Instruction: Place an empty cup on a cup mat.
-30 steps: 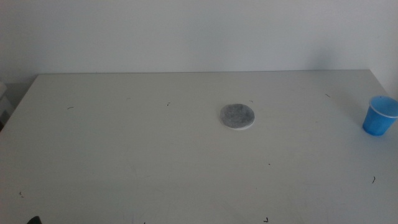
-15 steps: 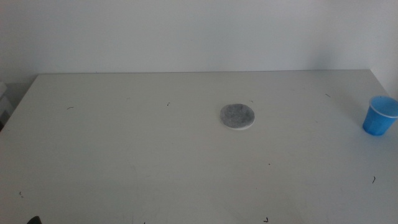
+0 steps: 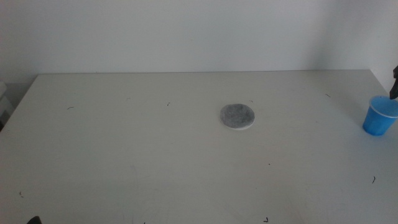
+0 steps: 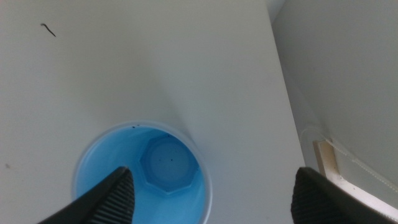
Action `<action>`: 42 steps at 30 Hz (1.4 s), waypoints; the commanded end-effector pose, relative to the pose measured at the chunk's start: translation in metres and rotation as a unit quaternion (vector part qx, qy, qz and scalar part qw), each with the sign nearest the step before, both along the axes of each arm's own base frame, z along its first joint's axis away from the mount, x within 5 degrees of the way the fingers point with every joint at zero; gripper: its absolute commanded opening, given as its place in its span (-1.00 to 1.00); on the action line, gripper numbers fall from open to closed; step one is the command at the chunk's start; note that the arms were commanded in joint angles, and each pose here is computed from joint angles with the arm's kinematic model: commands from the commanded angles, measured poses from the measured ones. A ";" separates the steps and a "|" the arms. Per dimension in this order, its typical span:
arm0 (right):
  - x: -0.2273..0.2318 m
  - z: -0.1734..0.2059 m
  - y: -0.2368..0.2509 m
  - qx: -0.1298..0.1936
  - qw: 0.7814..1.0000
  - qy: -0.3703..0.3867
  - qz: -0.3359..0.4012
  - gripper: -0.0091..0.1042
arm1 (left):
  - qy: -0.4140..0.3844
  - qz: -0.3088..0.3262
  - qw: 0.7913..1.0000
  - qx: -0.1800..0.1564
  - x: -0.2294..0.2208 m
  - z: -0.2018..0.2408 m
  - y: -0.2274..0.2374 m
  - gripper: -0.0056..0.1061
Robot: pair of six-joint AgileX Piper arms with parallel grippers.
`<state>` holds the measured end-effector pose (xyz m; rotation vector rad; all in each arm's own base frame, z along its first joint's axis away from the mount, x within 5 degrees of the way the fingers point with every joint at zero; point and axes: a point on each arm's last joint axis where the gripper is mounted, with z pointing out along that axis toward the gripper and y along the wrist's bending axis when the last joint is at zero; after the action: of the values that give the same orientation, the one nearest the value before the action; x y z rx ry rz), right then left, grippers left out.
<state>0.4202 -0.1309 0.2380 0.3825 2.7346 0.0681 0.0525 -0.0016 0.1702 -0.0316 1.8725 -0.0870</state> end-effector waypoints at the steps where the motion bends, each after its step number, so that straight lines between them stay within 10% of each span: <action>1: -0.001 0.027 -0.003 -0.019 0.999 -0.045 0.001 0.24 | -0.038 0.000 0.999 -0.008 0.001 0.008 0.000 0.98; 13: 0.007 -0.004 -0.001 -0.002 1.000 -0.001 0.006 0.04 | -0.038 0.000 0.999 -0.008 0.001 0.008 0.000 0.98; 28: 0.006 -0.005 -0.003 -0.009 1.000 0.003 0.009 -0.86 | -0.038 0.000 0.999 -0.008 0.001 0.008 0.000 0.98; 42: 0.003 0.055 0.035 0.005 0.998 -0.052 0.032 -0.86 | -0.038 0.000 0.999 -0.008 0.001 0.008 0.000 0.98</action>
<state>0.4281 -0.1031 0.2468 0.3129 2.7721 0.1214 0.0525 -0.0016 0.1702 -0.0316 1.8725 -0.0870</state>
